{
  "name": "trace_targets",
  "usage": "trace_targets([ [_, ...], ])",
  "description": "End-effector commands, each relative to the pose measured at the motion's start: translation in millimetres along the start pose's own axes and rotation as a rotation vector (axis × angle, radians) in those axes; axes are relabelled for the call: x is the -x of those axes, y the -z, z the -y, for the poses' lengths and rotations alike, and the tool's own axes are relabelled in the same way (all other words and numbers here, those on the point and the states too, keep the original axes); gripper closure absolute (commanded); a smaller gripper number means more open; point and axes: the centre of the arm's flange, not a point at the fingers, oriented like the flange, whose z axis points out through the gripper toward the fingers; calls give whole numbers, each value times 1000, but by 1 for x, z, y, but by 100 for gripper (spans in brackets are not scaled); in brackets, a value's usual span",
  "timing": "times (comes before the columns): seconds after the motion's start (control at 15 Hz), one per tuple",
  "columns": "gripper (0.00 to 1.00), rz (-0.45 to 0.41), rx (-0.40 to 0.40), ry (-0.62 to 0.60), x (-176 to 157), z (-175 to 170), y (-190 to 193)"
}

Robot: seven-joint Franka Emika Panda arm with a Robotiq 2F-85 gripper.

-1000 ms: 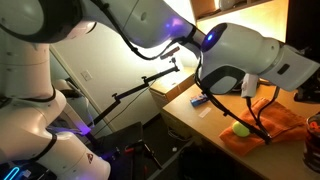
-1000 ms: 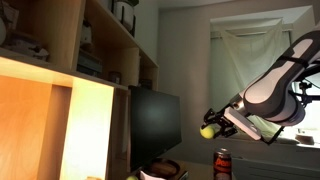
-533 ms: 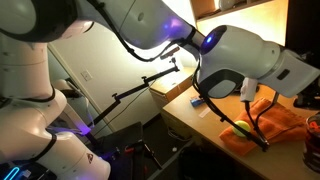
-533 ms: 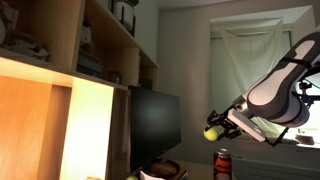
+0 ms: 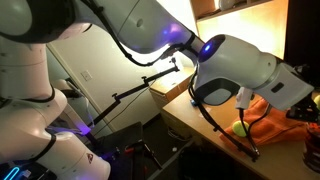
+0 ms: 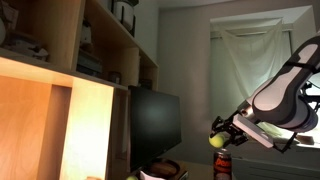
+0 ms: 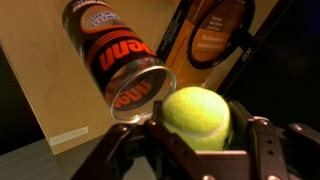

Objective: Put the middle tennis bowl in the can

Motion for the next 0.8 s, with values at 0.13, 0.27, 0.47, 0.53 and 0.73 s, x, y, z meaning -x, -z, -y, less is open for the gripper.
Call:
trace_targets([
  [0.13,58,-5,-18,-61,37,-66,23],
  [0.27,58,-2,-16,-72,37,-71,21],
  [0.47,58,3,-9,-83,37,-76,20],
  [0.53,58,0,-7,-85,37,-77,20],
  [0.73,58,5,-8,-97,37,-77,21],
])
